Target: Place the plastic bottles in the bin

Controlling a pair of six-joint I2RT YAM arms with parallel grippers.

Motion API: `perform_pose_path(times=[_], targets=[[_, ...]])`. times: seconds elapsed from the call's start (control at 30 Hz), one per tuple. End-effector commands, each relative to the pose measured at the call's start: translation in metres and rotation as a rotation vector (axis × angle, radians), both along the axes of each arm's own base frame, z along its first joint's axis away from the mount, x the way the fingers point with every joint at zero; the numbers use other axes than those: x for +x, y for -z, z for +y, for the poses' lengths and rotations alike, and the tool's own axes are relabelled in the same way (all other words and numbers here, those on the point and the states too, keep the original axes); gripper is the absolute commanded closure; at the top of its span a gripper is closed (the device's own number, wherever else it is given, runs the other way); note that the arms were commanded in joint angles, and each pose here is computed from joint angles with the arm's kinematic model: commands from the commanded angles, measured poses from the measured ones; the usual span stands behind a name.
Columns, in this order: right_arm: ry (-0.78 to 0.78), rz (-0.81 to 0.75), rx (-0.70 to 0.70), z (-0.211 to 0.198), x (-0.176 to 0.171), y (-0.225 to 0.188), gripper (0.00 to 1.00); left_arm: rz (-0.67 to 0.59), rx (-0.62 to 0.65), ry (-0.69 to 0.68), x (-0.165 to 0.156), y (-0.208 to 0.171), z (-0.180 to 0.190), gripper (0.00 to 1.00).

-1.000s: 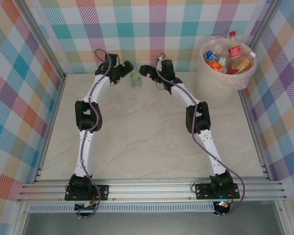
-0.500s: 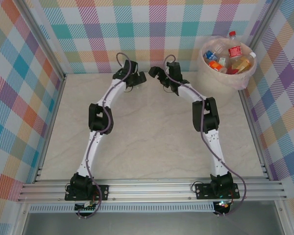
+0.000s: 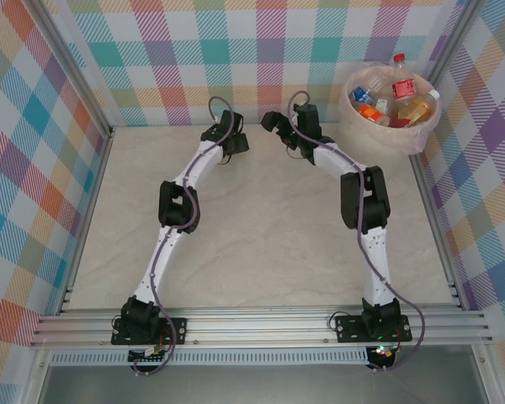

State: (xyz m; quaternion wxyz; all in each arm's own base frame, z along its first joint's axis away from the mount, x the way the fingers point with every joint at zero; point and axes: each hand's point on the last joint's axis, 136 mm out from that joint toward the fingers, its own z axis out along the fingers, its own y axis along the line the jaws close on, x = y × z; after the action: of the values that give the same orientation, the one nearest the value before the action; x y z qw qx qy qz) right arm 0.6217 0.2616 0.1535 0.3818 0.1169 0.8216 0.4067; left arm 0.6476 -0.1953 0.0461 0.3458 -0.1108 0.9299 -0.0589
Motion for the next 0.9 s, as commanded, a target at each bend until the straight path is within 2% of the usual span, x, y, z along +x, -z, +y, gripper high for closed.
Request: perform_pose_path(times=[0.0, 0.27, 0.43, 0.6, 0.87], targets=[[0.024, -0.115, 0.002, -0.012, -0.001, -0.051, 0.0, -0.021, 0.052, 0.005, 0.002, -0.006, 0.004, 0.3], [-0.007, -0.15, -0.05, -0.02, -0.029, -0.074, 0.0, -0.037, 0.074, 0.055, -0.001, -0.032, 0.002, 0.48], [-0.076, -0.134, -0.069, -0.021, -0.064, -0.085, 0.0, 0.013, 0.017, 0.14, -0.03, -0.05, -0.014, 0.55], [-0.164, -0.057, -0.015, -0.016, -0.104, -0.098, 0.0, -0.045, -0.117, 0.263, -0.087, -0.091, -0.041, 0.57], [-0.177, 0.11, 0.032, -0.023, -0.151, -0.109, 0.0, -0.18, -0.18, 0.415, -0.187, -0.154, -0.061, 0.57]])
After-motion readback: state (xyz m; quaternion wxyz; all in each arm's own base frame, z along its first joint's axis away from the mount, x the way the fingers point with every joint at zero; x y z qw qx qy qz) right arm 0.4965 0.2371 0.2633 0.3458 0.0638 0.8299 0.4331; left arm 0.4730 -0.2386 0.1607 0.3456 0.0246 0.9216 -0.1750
